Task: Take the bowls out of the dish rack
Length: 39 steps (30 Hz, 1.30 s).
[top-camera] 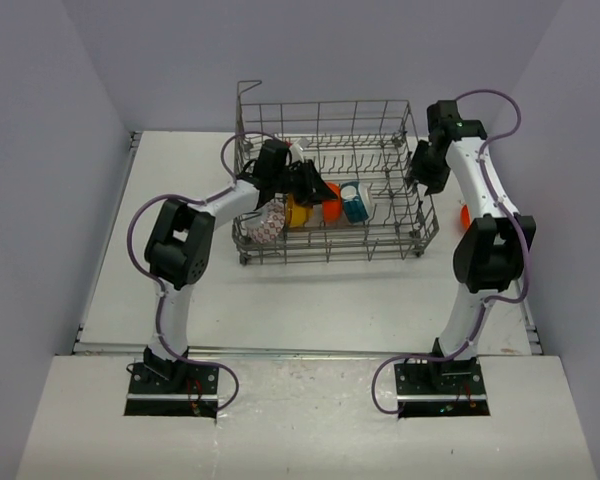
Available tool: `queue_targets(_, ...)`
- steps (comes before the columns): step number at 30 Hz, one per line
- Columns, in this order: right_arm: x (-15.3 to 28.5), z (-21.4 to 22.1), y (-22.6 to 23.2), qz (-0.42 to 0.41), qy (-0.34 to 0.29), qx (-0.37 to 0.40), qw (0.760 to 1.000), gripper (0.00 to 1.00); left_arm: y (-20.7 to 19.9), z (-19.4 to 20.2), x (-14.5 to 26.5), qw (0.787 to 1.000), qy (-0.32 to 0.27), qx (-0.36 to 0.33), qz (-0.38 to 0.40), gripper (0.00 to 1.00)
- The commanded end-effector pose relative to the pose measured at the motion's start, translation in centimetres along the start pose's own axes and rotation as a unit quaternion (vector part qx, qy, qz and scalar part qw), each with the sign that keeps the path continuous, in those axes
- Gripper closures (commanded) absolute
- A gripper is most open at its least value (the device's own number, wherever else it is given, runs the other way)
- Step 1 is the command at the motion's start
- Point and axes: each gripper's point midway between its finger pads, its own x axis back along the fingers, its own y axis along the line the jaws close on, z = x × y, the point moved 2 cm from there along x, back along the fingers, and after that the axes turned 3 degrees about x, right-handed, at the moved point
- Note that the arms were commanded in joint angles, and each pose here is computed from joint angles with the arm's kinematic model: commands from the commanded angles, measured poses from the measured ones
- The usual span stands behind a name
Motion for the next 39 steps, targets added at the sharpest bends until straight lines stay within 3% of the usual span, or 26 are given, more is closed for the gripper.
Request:
queue_targets(1,3.9,-2.8,-1.5,0.009,-0.071,-0.009,0.997,0.51,-2.2,-1.5,1.8,0.998,-0.023,-0.035,0.053,1.0)
queue_targets(6,5.4,-3.9,-2.3,0.016,-0.088,-0.016,0.996,0.5,-3.3,-2.0,2.6,0.996,-0.028,-0.044,0.068,1.0)
queue_targets(11,3.9,-3.7,-4.8,0.031,-0.066,-0.037,0.997,0.5,-4.1,-2.5,3.5,0.995,-0.033,-0.05,0.083,1.0)
queue_targets(20,0.8,-1.9,-4.2,0.013,-0.023,-0.039,0.999,0.52,-3.9,-2.2,4.2,0.994,-0.027,-0.043,0.098,1.0)
queue_targets(26,3.7,-3.5,-4.1,0.0,-0.085,-0.045,0.995,0.51,-2.9,-2.3,4.3,0.995,-0.025,-0.037,0.089,1.0)
queue_targets(39,3.4,-2.3,-2.2,-0.036,-0.054,-0.028,0.997,0.48,-2.1,-2.8,3.3,0.996,-0.021,-0.027,0.08,1.0)
